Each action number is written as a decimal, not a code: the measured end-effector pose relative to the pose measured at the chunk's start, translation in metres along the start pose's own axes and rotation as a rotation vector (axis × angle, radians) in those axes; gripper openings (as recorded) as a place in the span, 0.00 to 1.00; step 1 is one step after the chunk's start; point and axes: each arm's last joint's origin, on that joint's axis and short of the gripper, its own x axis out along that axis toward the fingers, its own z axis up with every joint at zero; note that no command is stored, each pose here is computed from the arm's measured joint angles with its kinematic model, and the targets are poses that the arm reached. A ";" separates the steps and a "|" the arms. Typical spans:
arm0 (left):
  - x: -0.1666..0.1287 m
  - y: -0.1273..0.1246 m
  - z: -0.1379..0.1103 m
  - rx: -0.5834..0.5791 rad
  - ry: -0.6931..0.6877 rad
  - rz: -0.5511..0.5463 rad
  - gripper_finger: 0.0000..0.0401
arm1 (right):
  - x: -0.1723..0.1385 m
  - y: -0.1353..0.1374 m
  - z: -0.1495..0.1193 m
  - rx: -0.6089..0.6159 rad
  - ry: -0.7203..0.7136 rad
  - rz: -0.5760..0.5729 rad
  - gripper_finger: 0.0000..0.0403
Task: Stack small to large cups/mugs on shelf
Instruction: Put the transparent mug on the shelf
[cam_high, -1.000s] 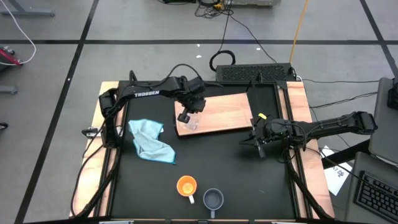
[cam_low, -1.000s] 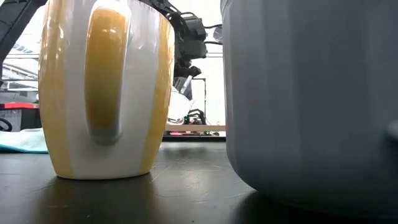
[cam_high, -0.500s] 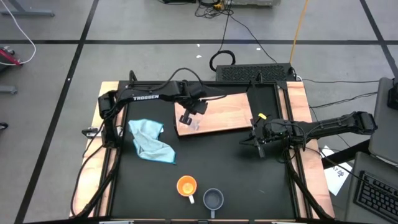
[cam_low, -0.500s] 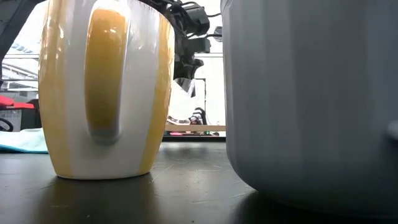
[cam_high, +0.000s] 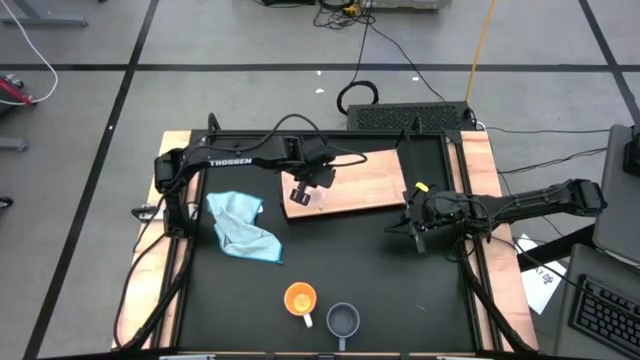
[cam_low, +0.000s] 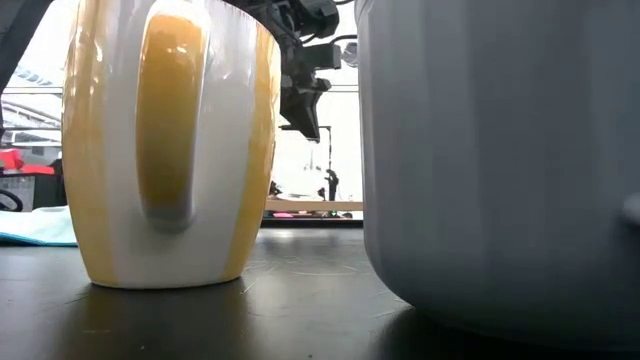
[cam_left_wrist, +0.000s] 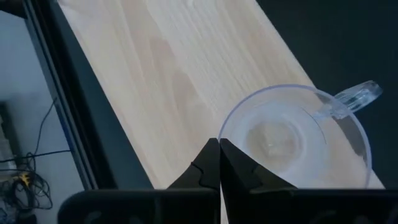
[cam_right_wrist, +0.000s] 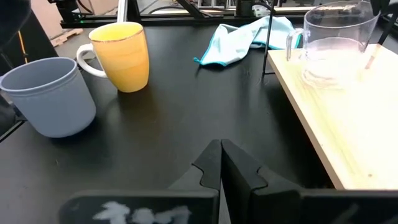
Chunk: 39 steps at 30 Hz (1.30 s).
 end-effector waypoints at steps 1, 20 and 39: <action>0.000 -0.001 0.000 -0.004 0.003 0.001 0.00 | 0.000 0.000 0.000 0.003 0.000 0.000 0.00; 0.001 0.013 -0.013 -0.104 -0.013 -0.021 0.14 | 0.000 0.000 0.000 0.006 0.002 0.000 0.00; -0.002 0.011 -0.016 -0.278 0.010 -0.049 0.21 | 0.000 0.000 0.000 0.004 0.002 0.000 0.00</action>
